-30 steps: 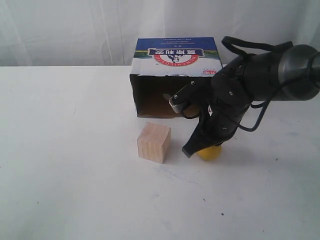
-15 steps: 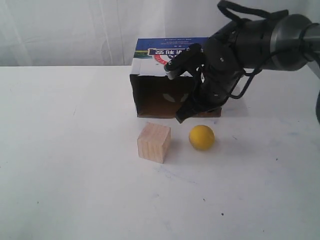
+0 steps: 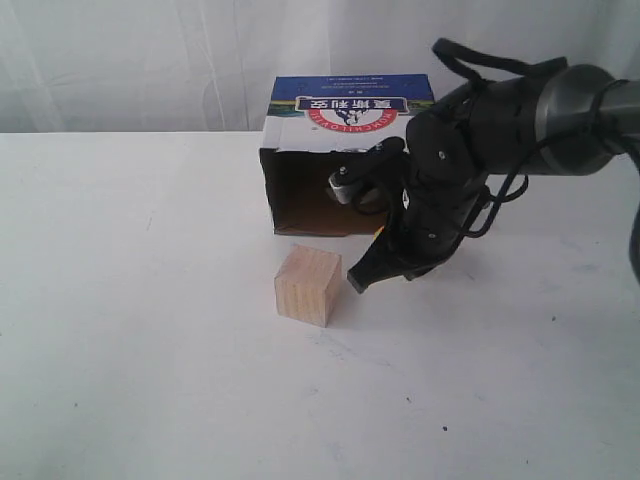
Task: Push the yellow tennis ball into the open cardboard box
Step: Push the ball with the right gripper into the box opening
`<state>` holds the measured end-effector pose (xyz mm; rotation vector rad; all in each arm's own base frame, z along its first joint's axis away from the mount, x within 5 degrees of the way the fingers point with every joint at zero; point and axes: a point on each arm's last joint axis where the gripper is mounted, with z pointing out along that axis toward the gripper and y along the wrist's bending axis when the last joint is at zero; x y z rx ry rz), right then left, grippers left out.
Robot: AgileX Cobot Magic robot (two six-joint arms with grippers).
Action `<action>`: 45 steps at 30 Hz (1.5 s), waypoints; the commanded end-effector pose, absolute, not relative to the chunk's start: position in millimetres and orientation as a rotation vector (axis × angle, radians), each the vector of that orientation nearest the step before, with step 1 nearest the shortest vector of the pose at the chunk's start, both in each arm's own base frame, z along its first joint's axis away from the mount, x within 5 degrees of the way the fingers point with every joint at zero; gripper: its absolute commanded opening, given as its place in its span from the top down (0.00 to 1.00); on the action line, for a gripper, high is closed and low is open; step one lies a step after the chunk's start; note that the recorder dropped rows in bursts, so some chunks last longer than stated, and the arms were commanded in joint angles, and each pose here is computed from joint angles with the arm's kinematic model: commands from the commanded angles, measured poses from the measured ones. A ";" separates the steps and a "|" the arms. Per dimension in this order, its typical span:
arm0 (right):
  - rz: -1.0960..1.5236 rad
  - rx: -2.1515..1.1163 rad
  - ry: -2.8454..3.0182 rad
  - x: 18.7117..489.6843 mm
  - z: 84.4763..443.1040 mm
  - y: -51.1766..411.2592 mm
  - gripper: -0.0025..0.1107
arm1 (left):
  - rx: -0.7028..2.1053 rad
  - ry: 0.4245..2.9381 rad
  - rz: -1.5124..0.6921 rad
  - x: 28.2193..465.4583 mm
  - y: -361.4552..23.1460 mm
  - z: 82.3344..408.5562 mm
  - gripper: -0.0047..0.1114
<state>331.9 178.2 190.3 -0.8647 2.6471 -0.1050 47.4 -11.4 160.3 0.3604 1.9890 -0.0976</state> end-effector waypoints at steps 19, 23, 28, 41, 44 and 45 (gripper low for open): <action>-0.148 -0.770 2.318 440.1 203.8 173.8 0.98 | 0.371 2.002 -0.095 46.6 -11.2 157.9 0.96; -0.162 -0.751 2.307 435.6 233.5 175.0 0.98 | 0.371 2.002 -0.095 46.6 -11.2 157.9 0.96; -0.177 -0.768 2.403 419.8 226.4 173.2 0.98 | 0.371 2.002 -0.095 46.6 -11.2 157.9 0.96; 0.056 -0.581 2.488 345.7 205.1 161.8 0.98 | 0.371 2.002 -0.095 46.6 -11.2 157.9 0.96; 0.109 -0.430 2.540 327.2 204.6 153.5 0.98 | 0.371 2.002 -0.095 46.6 -11.2 157.9 0.96; 0.117 -0.399 2.553 321.9 204.2 150.9 0.98 | 0.371 2.002 -0.095 46.6 -11.2 157.9 0.96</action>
